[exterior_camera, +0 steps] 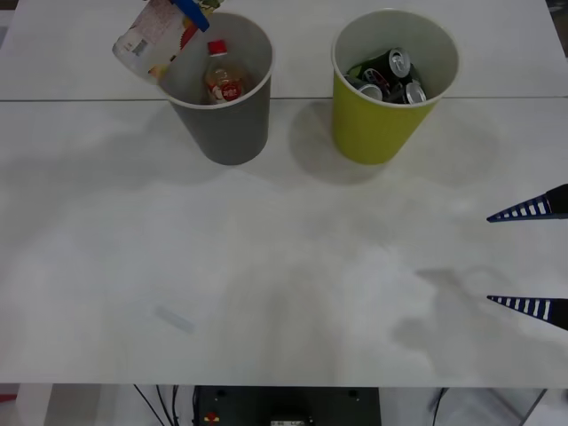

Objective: Put the can into the green bin and the plastic bottle into the gray bin

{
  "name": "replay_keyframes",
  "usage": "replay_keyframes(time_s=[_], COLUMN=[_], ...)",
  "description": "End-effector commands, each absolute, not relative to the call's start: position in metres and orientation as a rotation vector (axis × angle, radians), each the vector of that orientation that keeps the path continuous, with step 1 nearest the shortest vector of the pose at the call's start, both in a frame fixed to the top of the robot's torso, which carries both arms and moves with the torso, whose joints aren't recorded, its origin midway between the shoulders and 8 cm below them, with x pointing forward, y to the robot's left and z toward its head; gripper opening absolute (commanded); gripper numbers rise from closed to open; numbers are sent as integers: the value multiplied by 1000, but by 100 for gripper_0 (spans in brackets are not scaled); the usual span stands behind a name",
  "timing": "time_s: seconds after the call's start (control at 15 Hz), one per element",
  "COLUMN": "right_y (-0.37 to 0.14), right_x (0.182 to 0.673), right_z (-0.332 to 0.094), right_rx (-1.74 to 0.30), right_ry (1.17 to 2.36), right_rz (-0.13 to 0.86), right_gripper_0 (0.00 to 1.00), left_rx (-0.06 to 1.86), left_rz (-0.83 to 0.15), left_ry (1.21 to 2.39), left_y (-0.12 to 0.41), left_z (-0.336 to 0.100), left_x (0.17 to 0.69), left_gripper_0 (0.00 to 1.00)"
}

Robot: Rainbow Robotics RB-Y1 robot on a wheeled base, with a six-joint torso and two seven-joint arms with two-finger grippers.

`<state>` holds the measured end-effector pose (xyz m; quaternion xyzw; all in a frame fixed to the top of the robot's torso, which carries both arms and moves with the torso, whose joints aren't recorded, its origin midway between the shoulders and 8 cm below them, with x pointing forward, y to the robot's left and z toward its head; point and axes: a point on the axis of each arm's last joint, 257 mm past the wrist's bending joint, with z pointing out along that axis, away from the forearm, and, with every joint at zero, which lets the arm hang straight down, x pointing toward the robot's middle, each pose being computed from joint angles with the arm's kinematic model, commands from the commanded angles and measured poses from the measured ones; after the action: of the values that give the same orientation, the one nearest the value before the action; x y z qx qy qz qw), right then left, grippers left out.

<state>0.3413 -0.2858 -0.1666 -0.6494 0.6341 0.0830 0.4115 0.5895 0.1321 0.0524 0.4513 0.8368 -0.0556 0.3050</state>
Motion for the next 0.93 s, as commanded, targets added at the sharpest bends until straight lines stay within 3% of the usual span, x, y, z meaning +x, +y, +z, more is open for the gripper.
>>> replay_keyframes(time_s=[0.07,0.47,0.53,0.6,0.93], right_y=[-286,-286,-286,-286,-286], right_x=[341,341,341,341,341], right_z=[-167,-167,-167,-167,-167], right_rx=[-1634,-1634,-1634,-1634,-1634], right_ry=[1596,1596,1596,1596,1596], right_rz=[209,209,209,209,209], right_gripper_0=[100,100,100,100,100], left_rx=[1131,1113,1113,1112,1119], left_rz=[-176,-193,-202,-206,-233], left_ry=[2196,2171,2167,2161,2164], left_y=[105,78,76,74,77], left_z=[59,58,58,59,60], left_x=[609,618,618,618,614], left_gripper_0=[0,3,47,100,100])
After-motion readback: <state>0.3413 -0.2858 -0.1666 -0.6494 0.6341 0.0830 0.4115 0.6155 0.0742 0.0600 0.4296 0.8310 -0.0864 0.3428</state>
